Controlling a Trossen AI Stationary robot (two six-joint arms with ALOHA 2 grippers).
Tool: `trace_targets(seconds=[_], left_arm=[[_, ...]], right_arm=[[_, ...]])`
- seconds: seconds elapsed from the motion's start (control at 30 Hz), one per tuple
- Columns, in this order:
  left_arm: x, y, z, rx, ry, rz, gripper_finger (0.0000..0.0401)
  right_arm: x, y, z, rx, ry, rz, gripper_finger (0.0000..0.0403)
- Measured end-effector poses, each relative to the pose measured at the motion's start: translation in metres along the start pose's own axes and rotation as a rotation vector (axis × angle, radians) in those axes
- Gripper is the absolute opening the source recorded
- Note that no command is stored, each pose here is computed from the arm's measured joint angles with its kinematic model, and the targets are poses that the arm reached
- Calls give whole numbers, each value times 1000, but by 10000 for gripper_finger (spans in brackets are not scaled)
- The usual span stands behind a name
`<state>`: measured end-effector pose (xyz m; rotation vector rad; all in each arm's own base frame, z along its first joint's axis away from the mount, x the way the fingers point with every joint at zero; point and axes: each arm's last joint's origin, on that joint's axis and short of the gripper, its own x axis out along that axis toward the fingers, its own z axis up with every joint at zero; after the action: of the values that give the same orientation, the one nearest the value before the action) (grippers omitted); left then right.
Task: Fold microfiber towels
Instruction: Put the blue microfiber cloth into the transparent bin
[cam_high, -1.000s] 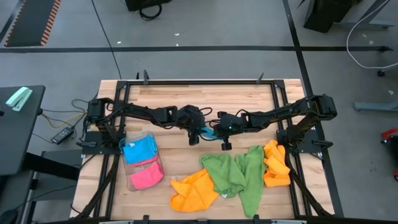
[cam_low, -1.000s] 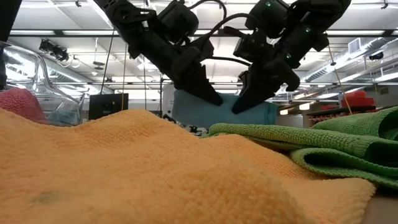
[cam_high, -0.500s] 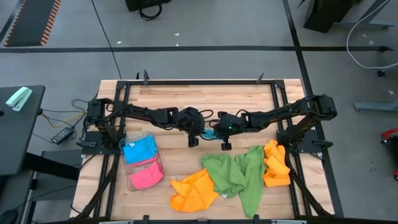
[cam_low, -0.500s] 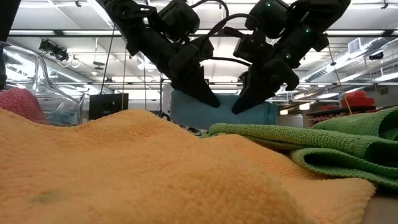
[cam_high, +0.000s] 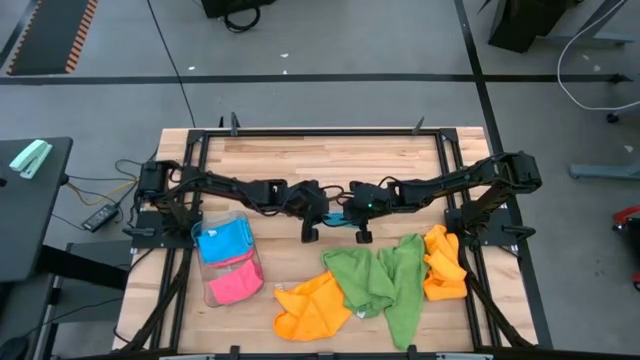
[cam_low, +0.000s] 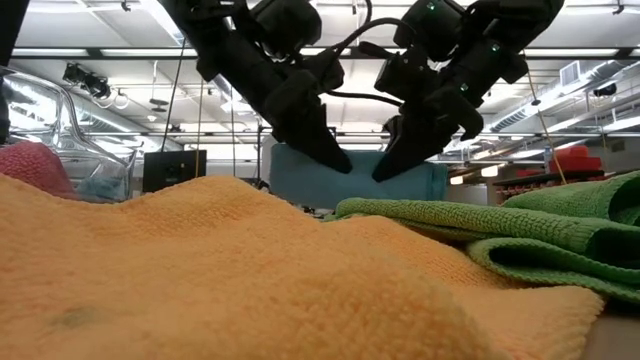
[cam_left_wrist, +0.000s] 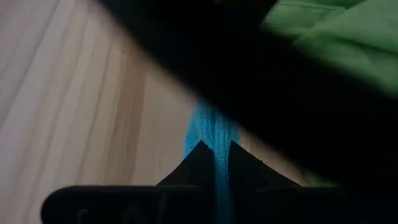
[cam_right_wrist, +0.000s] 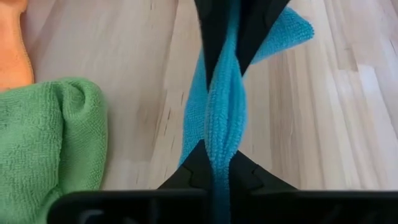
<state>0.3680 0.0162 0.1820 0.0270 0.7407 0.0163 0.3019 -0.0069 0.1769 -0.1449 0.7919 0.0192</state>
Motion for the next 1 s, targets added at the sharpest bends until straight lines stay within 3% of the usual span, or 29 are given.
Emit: trace_targets(seconds=[0.13,0.27,0.5,0.63,0.73,1.0], left_arm=[[-3,-9,-3,33,37,-19,87],[-23,-11,4,70,27,-19,169],[-42,5,15,7,-34,27,274],[-41,15,13,-14,-22,25,298],[-41,23,13,-71,-39,-66,303],[-36,24,10,-158,-23,-180,297]], right_arm=[[0,5,-3,-67,42,1,13],[-4,8,-3,-169,142,-106,13],[-14,12,16,-325,216,-217,13],[-18,15,23,-377,234,-214,13],[-20,16,27,-404,224,-212,17],[-22,12,35,-353,206,-268,20]])
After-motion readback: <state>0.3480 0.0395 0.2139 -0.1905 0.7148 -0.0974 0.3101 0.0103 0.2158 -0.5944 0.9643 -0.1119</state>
